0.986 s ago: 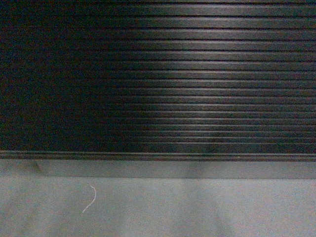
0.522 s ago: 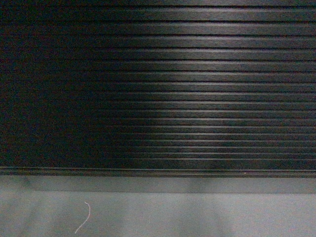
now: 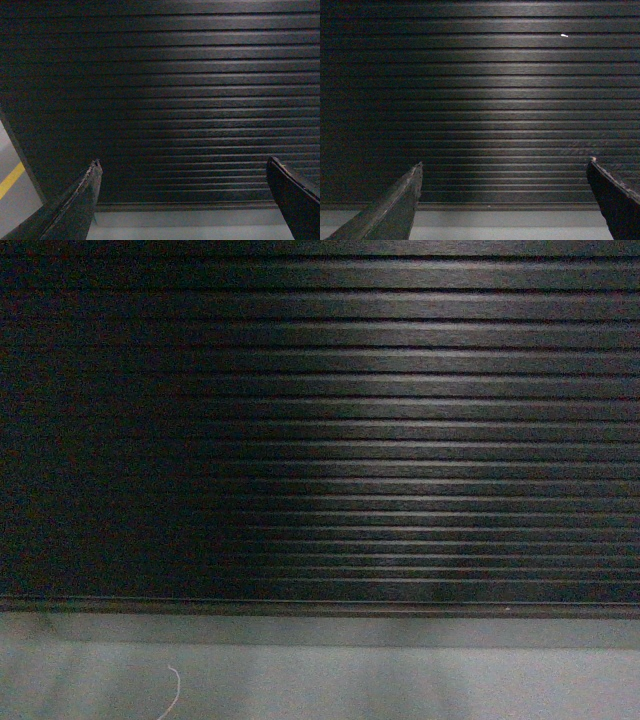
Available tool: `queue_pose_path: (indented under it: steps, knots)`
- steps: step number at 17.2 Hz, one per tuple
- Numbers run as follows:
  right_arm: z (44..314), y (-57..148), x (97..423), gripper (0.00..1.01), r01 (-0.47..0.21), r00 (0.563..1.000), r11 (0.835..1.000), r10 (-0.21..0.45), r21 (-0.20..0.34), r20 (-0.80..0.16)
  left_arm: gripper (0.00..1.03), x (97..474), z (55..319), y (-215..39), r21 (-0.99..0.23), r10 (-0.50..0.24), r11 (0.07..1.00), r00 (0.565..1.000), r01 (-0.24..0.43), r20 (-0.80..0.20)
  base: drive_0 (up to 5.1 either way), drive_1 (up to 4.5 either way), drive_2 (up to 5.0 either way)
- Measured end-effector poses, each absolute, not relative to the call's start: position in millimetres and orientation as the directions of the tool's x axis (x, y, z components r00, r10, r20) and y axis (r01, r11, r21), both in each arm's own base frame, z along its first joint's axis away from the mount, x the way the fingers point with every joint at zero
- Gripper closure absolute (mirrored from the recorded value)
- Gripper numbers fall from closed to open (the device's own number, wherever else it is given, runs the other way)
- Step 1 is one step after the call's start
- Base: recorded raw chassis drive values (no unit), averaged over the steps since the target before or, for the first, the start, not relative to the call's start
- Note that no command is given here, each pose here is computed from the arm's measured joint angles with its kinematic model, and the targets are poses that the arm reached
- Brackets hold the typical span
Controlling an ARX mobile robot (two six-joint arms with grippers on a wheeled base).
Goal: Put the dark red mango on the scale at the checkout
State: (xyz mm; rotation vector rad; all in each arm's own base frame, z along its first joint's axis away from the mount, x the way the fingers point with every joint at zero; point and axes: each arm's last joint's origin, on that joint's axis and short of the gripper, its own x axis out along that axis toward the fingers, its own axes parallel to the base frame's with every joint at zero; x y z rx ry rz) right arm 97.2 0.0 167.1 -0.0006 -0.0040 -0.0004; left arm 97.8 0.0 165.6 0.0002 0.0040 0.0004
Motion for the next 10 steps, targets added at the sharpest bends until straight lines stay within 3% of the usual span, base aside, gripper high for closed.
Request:
queue_pose_path:
  steps: [10]
  knots:
    - [167.1, 0.0, 97.2, 0.03, 0.0, 1.0, 1.0, 0.0, -0.001, 0.004, 0.05, 97.8, 165.6, 0.0, 0.0, 0.0, 1.0, 1.0, 0.0, -0.004, 0.0, 1.82, -1.7]
